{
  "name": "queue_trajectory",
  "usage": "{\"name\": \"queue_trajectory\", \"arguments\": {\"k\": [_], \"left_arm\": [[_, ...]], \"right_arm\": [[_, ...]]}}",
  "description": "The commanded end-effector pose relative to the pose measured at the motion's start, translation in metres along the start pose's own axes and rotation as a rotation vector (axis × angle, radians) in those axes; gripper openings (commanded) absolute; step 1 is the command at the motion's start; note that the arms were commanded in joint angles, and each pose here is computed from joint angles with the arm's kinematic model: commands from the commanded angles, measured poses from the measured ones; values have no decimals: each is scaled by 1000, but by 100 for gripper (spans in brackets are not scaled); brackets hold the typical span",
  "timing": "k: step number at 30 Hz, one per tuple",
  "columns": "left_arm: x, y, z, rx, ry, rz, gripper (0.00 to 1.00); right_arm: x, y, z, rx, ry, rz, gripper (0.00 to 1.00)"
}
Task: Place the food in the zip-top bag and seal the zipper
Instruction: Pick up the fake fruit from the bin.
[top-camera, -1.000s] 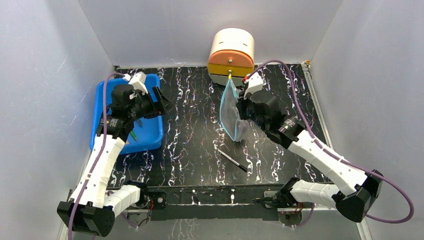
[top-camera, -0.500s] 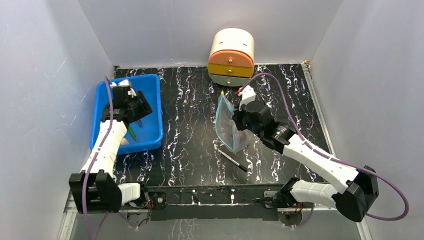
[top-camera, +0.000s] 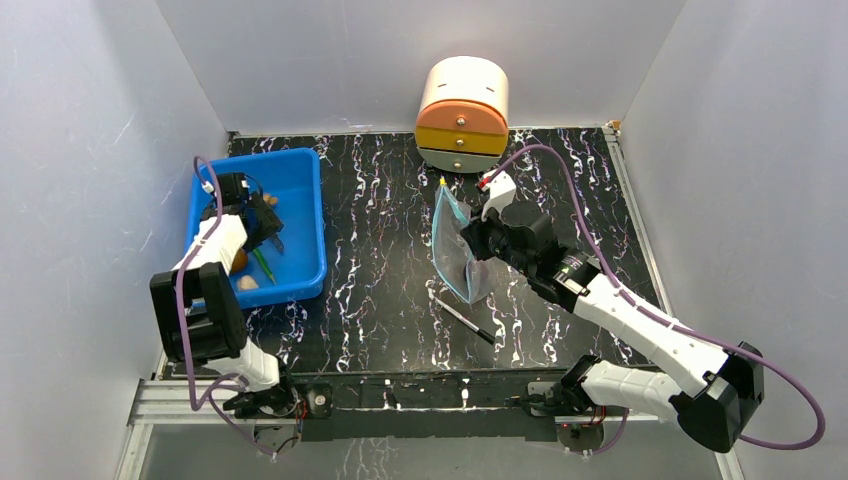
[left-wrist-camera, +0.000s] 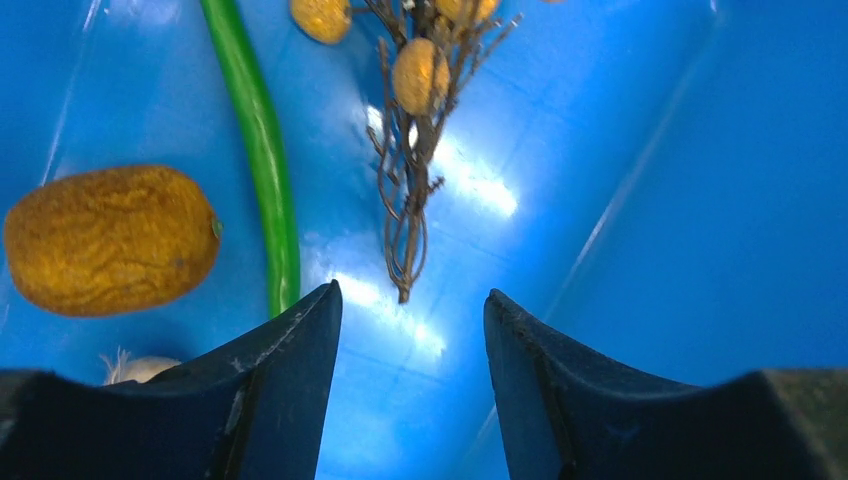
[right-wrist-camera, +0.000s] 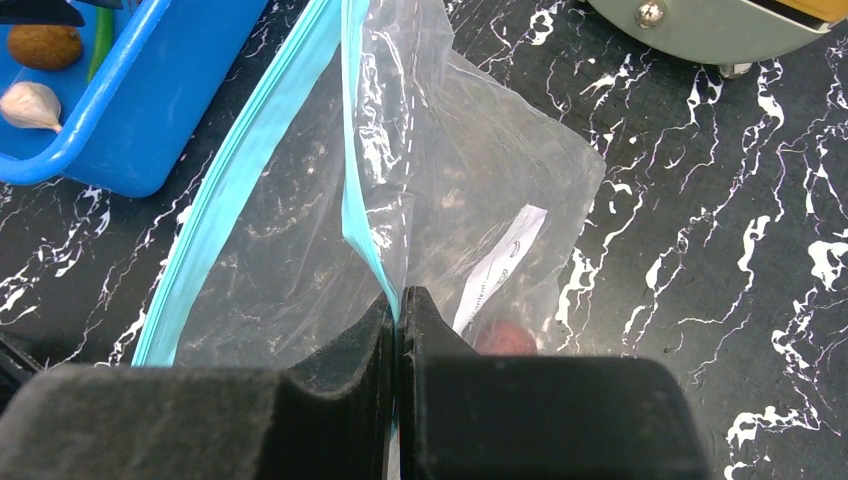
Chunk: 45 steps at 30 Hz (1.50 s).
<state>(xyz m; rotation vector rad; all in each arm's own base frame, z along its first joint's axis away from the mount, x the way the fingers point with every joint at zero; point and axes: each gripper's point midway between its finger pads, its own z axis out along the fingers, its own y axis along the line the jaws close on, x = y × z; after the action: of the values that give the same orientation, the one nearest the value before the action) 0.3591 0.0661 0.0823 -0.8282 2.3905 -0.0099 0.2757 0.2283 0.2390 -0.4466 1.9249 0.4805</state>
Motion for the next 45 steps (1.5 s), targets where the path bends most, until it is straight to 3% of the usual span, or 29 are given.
{"name": "queue_trajectory", "arguments": {"k": [1, 8, 23, 30, 45], "left_arm": [[-33, -1, 10, -7, -65, -23, 51], [-42, 1, 41, 7, -35, -47, 47], [-15, 21, 82, -79, 77, 9, 39], [-25, 4, 74, 0, 57, 3, 18], [-49, -34, -3, 220, -82, -97, 10]], "right_arm": [[-20, 5, -2, -28, -82, 20, 0], [-26, 9, -3, -45, -87, 24, 0], [-27, 15, -1, -67, -76, 51, 0], [-23, 16, -6, -79, -78, 74, 0], [-29, 36, 14, -150, -80, 182, 0]]}}
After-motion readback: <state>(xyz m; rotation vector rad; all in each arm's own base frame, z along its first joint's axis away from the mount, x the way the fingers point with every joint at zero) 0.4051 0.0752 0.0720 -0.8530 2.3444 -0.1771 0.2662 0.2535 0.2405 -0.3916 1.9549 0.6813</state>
